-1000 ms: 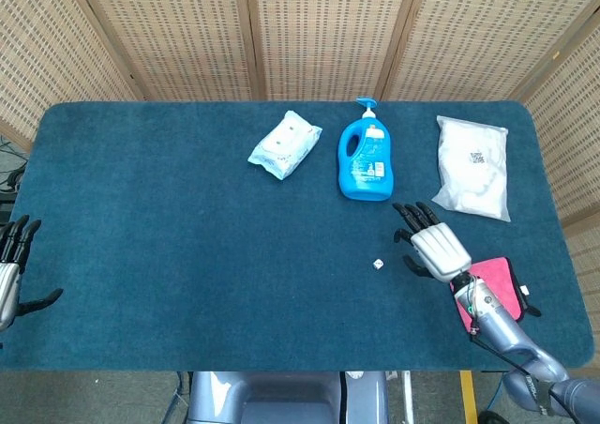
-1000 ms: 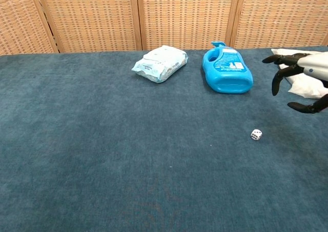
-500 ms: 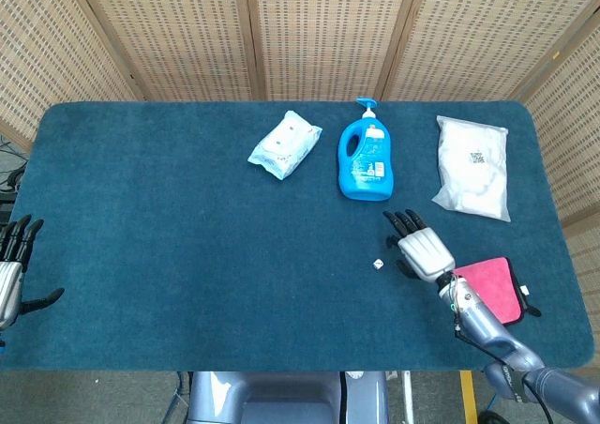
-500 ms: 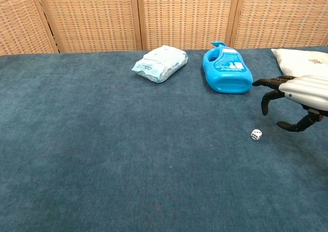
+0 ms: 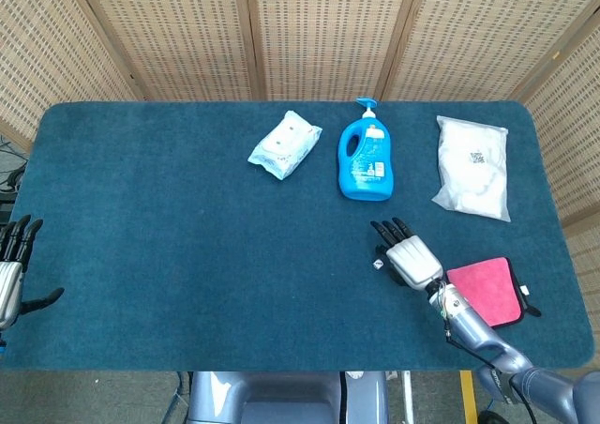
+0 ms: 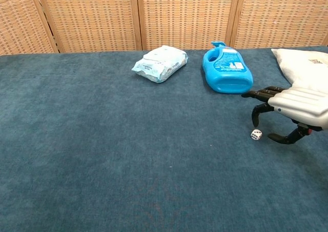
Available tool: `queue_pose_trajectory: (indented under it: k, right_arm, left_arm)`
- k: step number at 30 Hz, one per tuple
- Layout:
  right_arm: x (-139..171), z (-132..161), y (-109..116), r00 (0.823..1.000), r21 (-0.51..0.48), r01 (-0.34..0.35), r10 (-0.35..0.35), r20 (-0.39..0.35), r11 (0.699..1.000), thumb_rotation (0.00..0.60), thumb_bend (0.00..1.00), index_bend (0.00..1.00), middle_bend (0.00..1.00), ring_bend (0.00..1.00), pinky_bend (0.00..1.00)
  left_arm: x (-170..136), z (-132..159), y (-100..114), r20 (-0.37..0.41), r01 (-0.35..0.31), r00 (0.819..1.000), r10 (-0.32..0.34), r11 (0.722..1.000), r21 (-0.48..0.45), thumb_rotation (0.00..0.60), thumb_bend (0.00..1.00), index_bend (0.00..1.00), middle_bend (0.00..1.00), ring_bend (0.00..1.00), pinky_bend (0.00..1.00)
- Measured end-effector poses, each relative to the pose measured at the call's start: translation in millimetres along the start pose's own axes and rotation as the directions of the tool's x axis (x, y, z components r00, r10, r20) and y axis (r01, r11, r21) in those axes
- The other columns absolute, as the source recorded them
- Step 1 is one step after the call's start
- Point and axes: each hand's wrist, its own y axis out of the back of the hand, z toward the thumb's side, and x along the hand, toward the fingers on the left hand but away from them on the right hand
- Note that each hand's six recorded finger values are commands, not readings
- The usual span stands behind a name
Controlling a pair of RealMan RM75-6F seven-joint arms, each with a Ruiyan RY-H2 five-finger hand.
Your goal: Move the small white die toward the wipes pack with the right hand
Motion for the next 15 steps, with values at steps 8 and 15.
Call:
queue_pose_trajectory:
  k: [8, 15]
  right_arm:
    - [-2.1, 6.6, -3.8, 1.000, 0.011, 0.002, -0.002, -0.019, 1.000, 0.600, 0.46, 0.39, 0.00, 0.00, 0.00]
    - [-6.8, 8.2, -4.9, 1.000, 0.014, 0.003, -0.003, -0.014, 1.000, 0.600, 0.47, 0.45, 0.00, 0.00, 0.00]
  left_arm:
    - [0.9, -0.9, -0.3, -0.002, 0.004, 1.000, -0.004, 1.000, -0.002, 0.600, 0.00, 0.00, 0.00, 0.00, 0.00]
    - [0.6, -1.3, 0.7, -0.006, 0.000, 1.000, 0.000, 1.000, -0.005, 0.600, 0.00, 0.00, 0.00, 0.00, 0.00]
